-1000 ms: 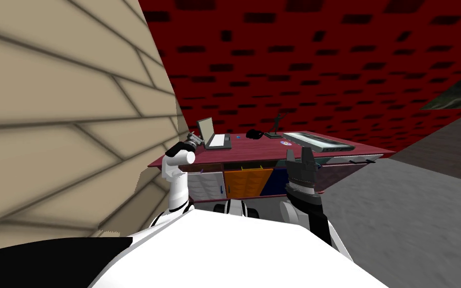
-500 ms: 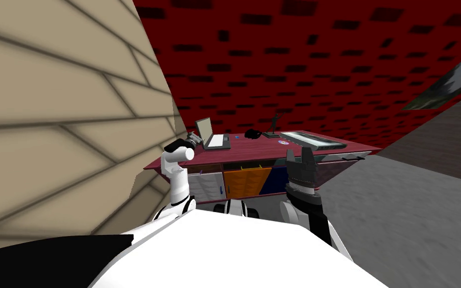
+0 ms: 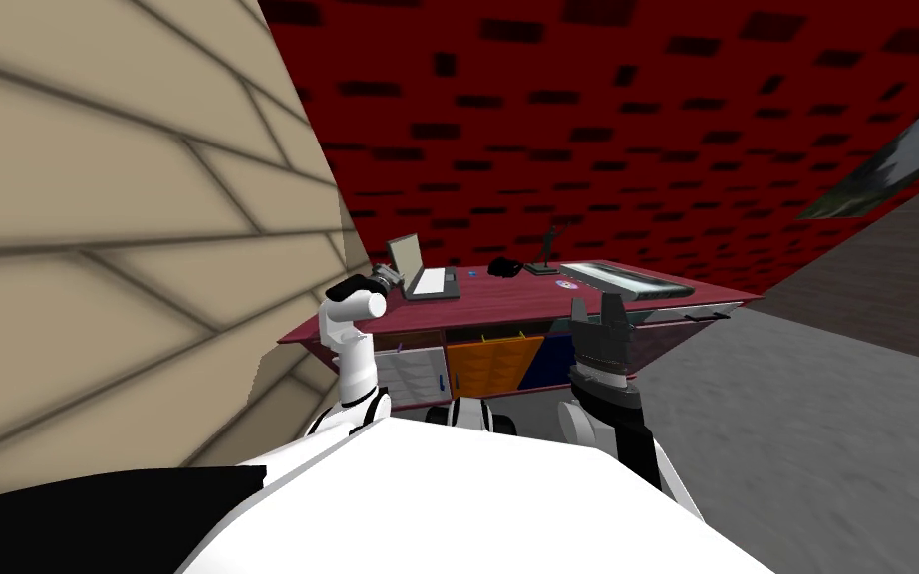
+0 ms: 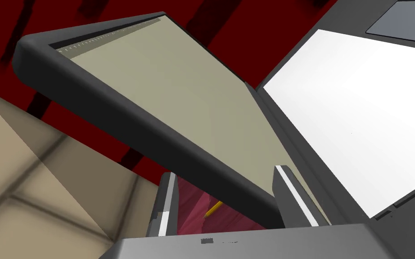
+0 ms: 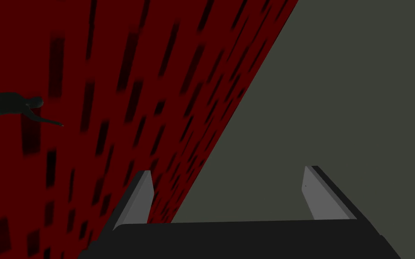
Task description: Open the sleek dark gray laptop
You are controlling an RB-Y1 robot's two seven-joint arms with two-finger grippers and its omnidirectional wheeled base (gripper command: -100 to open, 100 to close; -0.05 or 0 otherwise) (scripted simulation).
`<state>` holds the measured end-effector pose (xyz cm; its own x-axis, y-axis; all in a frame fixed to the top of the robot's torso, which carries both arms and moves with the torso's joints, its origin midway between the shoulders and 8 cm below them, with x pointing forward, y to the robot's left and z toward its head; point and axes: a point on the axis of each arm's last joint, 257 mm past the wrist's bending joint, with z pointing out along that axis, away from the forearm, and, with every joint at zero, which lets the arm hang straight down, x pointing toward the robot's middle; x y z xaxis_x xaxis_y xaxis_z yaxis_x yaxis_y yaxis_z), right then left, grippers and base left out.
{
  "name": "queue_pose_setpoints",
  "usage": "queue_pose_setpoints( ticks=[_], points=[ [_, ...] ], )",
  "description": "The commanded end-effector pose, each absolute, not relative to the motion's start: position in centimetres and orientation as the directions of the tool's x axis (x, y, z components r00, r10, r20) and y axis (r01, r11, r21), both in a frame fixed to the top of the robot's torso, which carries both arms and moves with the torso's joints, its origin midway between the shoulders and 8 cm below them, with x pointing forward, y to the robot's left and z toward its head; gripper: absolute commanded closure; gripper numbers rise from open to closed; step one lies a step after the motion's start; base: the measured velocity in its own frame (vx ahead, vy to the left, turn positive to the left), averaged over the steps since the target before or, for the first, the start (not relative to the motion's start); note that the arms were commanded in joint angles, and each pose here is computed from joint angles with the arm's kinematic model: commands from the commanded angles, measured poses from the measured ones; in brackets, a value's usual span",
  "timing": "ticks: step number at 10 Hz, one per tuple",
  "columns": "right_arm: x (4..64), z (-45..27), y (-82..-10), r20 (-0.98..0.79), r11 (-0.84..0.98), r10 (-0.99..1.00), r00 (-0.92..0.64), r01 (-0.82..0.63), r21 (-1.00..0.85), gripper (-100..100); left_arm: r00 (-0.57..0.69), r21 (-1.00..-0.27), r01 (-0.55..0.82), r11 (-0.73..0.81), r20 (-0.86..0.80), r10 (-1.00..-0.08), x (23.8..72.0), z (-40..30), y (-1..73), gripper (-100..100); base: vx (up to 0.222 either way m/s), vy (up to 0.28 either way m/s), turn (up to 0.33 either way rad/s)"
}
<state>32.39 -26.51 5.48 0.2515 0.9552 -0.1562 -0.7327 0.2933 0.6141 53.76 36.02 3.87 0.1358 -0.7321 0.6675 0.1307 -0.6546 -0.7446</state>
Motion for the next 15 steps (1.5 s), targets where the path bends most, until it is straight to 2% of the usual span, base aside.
queue_pose_setpoints(
  ticks=[1, 8, 9, 10, 11, 15],
  points=[
    [32.4, 5.5, -26.5, -0.156, 0.293, 0.955, 0.251, -0.733, 0.614, 0, 0.149, -0.794, 0.124, -0.595, 0.608, -0.780, 54.1, 3.9, 36.1, 100, -0.017, -0.047, -0.036],
    [32.4, 5.5, -26.5, -0.156, 0.293, 0.955, 0.251, -0.733, 0.614, 0, 0.190, -0.929, 0.090, -0.359, 0.369, -0.910, 55.3, 4.0, 36.4, 100, -0.021, -0.051, -0.023],
    [32.4, 5.5, -26.5, -0.156, 0.293, 0.955, 0.251, -0.733, 0.614, 0, 0.195, -0.943, 0.084, -0.322, 0.332, -0.923, 55.4, 4.0, 36.4, 100, -0.015, -0.044, -0.020],
    [32.4, 5.5, -26.5, -0.156, 0.293, 0.955, 0.251, -0.733, 0.614, 0, 0.194, -0.933, 0.082, -0.350, 0.360, -0.913, 55.4, 3.7, 36.4, 100, -0.004, -0.018, -0.006],
    [32.4, 5.5, -26.5, -0.156, 0.293, 0.955, 0.251, -0.733, 0.614, 0, 0.208, -0.961, 0.067, -0.269, 0.277, -0.938, 55.8, 3.1, 36.6, 100, -0.014, -0.036, -0.043],
    [32.4, 5.5, -26.5, -0.156, 0.293, 0.955, 0.251, -0.733, 0.614, 0, 0.227, -0.993, 0.037, -0.110, 0.115, -0.967, 56.6, 2.1, 37.0, 100, -0.024, -0.057, -0.031]
  ],
)
